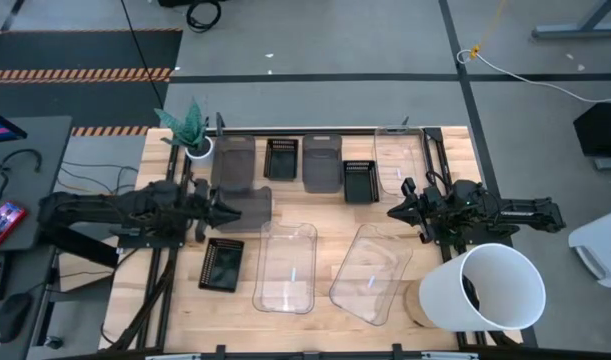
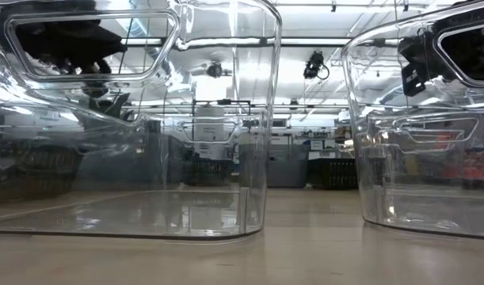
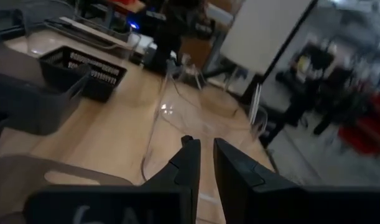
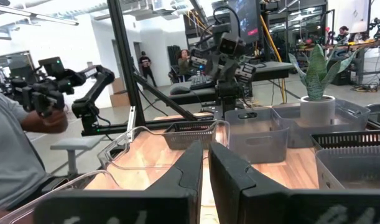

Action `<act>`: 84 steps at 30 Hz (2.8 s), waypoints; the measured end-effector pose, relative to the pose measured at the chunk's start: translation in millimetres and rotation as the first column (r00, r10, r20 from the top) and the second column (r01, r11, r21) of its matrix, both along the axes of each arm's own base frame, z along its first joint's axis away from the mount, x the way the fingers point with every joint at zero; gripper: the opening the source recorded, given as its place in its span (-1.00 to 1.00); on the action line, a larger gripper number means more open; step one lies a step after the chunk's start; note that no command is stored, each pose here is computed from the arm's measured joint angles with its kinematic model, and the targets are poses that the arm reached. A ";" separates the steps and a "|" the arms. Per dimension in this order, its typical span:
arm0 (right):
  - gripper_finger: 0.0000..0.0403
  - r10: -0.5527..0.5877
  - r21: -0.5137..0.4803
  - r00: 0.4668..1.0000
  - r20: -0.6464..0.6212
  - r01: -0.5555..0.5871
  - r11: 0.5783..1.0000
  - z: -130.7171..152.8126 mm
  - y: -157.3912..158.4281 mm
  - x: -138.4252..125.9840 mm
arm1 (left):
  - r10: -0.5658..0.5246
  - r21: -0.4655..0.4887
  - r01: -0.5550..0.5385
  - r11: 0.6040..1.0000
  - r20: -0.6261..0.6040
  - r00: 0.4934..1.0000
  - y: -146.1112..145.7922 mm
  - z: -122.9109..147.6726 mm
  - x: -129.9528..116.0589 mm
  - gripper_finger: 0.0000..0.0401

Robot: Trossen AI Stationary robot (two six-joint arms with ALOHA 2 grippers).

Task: Stack baskets by color
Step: Stack the bottom left transparent bin on the bottom right transparent bin

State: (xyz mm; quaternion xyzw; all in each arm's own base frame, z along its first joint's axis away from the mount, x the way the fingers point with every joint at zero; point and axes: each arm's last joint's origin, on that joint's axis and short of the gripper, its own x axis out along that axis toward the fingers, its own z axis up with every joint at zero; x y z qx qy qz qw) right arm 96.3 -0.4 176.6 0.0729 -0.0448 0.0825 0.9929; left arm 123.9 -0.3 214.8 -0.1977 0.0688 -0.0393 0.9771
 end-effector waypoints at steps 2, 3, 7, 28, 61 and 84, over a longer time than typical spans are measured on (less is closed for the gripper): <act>-0.83 0.000 0.000 1.000 0.000 0.000 1.000 0.0 0.0 0.0 | -0.008 0.029 0.009 1.000 -0.022 1.000 0.0 2.6 4.9 -0.75; -0.83 0.000 0.000 1.000 0.000 0.000 1.000 0.0 0.0 0.0 | -0.007 0.032 0.008 0.999 -0.030 1.000 0.1 5.1 7.5 -0.74; -0.83 -0.001 0.000 1.000 0.000 0.001 1.000 0.1 0.0 0.0 | 0.016 0.041 -0.014 0.999 -0.063 0.998 2.5 17.1 20.8 -0.70; -0.83 0.000 0.000 1.000 0.000 0.000 1.000 0.0 0.0 0.0 | -0.276 0.057 0.307 0.950 -0.307 0.911 -30.1 1.6 62.3 -0.66; -0.83 -0.001 0.000 1.000 0.006 0.001 1.000 0.6 0.0 -0.1 | -0.449 0.135 0.622 0.771 -0.577 0.682 -159.0 25.8 100.7 -0.32; -0.83 0.000 -0.001 1.000 0.007 0.000 1.000 0.7 0.0 -0.1 | -0.361 0.202 0.629 0.751 -0.671 0.647 -203.1 53.1 131.3 -0.06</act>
